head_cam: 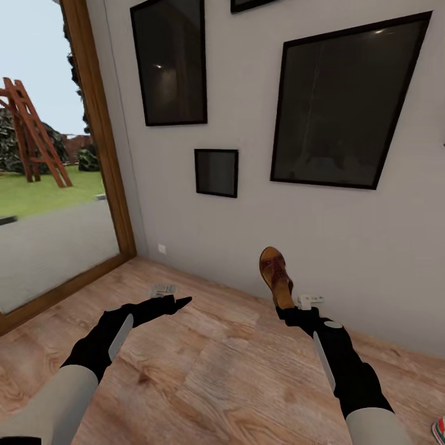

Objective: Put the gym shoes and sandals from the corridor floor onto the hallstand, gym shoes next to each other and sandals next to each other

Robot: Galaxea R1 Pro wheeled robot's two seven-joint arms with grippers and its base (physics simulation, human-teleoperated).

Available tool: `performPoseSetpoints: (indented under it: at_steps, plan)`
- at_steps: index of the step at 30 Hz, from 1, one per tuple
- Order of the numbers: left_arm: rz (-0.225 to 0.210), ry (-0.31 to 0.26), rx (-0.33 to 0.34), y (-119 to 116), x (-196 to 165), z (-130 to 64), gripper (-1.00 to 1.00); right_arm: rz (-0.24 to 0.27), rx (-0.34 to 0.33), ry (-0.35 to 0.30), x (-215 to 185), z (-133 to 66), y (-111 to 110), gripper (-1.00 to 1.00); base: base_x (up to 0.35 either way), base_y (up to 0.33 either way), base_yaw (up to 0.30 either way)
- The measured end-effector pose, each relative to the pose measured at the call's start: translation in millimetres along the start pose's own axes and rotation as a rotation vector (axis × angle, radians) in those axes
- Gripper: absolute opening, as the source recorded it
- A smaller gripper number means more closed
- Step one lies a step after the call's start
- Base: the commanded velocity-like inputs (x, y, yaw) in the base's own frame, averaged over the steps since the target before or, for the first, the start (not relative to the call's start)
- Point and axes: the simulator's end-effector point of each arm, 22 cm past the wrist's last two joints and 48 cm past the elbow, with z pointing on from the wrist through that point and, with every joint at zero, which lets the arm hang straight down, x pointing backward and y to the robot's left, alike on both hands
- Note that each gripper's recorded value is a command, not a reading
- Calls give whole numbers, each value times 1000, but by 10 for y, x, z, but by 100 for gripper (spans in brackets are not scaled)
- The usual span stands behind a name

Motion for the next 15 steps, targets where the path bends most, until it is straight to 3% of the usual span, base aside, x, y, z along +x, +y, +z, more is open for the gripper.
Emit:
performPoseSetpoints:
  at_steps: [15]
  plan:
    - [0, 0, 0, 0, 0, 0, 100, 0, 0, 0, 2, 1, -1, -100, 1, 0, -300]
